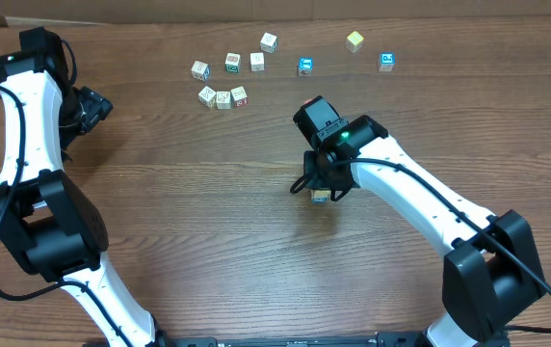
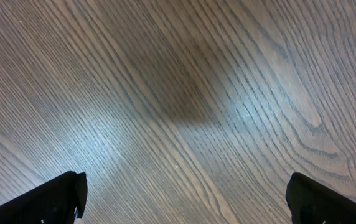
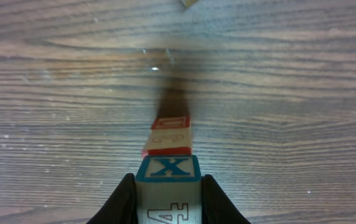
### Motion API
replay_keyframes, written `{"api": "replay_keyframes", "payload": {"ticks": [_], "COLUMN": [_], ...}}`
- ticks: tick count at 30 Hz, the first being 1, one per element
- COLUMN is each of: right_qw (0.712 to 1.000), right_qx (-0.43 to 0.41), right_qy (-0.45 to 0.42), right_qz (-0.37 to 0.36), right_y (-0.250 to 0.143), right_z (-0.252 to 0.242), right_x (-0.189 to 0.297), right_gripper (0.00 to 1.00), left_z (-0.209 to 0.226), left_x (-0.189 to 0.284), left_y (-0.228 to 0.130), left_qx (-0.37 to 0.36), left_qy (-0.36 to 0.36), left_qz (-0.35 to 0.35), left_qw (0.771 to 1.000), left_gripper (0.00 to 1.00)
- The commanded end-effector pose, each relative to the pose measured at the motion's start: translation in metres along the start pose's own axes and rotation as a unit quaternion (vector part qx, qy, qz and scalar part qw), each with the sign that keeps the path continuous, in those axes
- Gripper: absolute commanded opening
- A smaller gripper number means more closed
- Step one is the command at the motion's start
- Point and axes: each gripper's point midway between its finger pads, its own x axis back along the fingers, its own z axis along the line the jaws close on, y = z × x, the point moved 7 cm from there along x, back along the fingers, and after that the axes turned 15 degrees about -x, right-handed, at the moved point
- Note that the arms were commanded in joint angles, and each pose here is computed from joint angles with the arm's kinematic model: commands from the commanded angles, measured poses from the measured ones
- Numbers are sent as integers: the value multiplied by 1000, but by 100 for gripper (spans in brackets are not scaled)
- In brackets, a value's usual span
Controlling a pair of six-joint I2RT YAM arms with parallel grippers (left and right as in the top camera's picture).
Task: Form a tower
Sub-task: 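Lower the X block toward the top 3 block with the right gripper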
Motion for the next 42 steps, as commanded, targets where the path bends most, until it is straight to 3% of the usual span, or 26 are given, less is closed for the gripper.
{"api": "replay_keyframes", "payload": {"ticks": [1, 12, 19, 42], "right_qw": [1000, 1000, 1000, 1000], "right_qx": [5, 5, 5, 16], "right_qy": [-8, -7, -11, 2], "right_qz": [-2, -4, 0, -19], "right_y": [-3, -3, -4, 5], "right_z": [-2, -2, -3, 4], "right_x": [-6, -6, -5, 4], "right_gripper": [17, 18, 11, 13], "left_z": [-3, -3, -3, -3], "left_x": [3, 3, 3, 3], "left_y": [2, 2, 2, 2], "left_qx": [-6, -6, -6, -6], "left_qy": [-2, -2, -2, -2], "left_qz": [-6, -6, -6, -6], "left_qw": [1000, 1000, 1000, 1000], "left_gripper": [99, 99, 99, 100]}}
